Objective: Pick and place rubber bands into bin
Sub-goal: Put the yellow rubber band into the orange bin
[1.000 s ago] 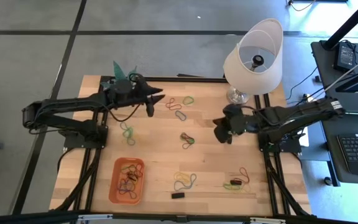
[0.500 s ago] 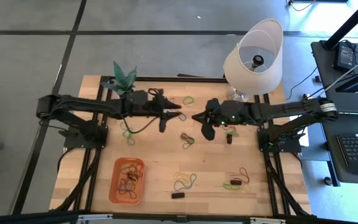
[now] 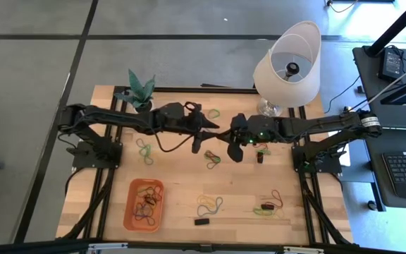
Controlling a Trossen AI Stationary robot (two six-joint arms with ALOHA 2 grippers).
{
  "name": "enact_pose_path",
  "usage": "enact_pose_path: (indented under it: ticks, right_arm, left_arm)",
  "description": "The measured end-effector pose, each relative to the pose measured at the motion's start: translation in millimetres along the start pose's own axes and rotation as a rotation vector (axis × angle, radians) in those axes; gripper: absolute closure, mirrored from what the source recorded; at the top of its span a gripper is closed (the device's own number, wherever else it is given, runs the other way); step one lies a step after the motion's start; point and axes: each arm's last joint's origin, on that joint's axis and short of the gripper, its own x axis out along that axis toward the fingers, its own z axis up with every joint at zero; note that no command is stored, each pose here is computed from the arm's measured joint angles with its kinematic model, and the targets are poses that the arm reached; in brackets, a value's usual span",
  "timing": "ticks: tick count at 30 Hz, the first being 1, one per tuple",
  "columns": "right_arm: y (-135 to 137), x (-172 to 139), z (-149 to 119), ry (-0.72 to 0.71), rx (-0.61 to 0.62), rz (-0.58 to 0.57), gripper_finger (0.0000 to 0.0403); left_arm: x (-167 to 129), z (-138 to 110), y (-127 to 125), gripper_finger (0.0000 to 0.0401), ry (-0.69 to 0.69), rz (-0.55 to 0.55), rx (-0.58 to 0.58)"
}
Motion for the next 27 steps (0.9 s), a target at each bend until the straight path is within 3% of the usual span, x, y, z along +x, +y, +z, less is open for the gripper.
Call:
enact_pose_path:
  ticks: [14,27]
  right_arm:
    - [-3.0,-0.2,0.2,-0.004,0.0,-0.049,0.0403]
    - [-0.1,-1.5,7.8,-0.076,-0.015,-0.019,0.0403]
  left_arm:
    - [-0.1,0.0,-1.1,0.0262,0.0,-0.016,0.001]
    - [0.0,-3.6,-3.1,0.0262,0.037,-0.031,-0.011]
